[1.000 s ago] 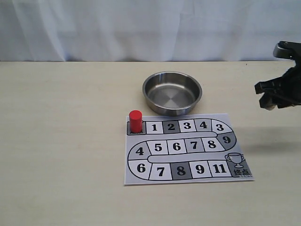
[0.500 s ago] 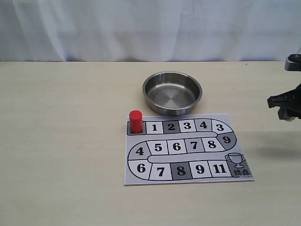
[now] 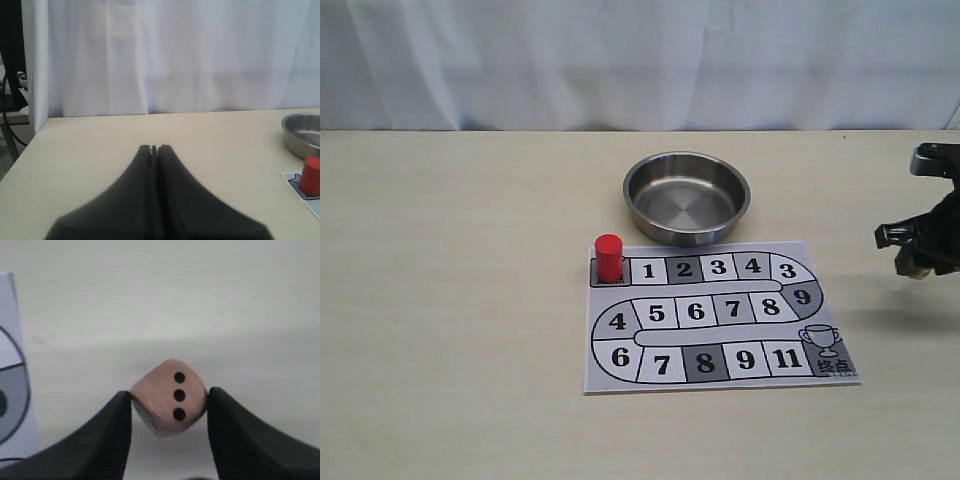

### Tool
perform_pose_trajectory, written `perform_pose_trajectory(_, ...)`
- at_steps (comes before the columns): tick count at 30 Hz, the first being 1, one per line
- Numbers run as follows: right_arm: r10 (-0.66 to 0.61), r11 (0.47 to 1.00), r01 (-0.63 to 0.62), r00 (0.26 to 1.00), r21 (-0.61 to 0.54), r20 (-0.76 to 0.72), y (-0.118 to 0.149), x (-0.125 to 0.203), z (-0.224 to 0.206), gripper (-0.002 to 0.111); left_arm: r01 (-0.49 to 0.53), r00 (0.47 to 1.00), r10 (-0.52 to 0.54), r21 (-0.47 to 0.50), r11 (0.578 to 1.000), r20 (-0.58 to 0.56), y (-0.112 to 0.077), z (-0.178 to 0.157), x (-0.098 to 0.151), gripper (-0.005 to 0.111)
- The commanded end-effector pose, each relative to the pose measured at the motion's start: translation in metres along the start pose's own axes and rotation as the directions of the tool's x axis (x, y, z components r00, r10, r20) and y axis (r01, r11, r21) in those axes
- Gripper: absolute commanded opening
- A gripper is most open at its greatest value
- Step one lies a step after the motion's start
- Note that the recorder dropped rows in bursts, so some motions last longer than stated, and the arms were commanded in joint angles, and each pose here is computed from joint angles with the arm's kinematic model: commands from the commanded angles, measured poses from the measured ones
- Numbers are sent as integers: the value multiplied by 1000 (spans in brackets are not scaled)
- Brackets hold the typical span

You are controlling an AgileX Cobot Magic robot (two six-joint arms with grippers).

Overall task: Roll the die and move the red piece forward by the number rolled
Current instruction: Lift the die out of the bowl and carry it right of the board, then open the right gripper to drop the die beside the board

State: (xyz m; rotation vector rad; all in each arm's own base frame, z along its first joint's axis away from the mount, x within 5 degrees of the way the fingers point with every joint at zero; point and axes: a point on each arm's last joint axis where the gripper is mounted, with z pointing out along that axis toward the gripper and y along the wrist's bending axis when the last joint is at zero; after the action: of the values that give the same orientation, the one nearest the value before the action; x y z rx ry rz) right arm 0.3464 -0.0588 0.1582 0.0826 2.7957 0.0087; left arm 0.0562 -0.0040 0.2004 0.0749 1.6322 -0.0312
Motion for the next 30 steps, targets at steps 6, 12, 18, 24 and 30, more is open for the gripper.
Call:
perform_pose_trajectory(6,-94,959,107,994,-264,61,25,-3,-1,85,16,1000,-16,2,1000,8,0,0,0,0)
perform_pose_trajectory(12,-9,976,25,997,-216,77,19,-6,0,81,16,1000,-16,2,1000,8,0,0,0,0)
perform_pose_trajectory(18,-7,976,23,997,-216,77,19,-6,0,78,16,1000,-16,2,1000,8,0,0,0,0)
perform_pose_trajectory(24,-9,975,24,998,-222,70,20,-6,-1,78,13,1000,-13,2,1000,8,0,0,0,0)
perform_pose_trajectory(30,-53,977,65,997,-205,64,19,-4,-14,78,14,1000,-14,2,1000,8,0,0,0,0)
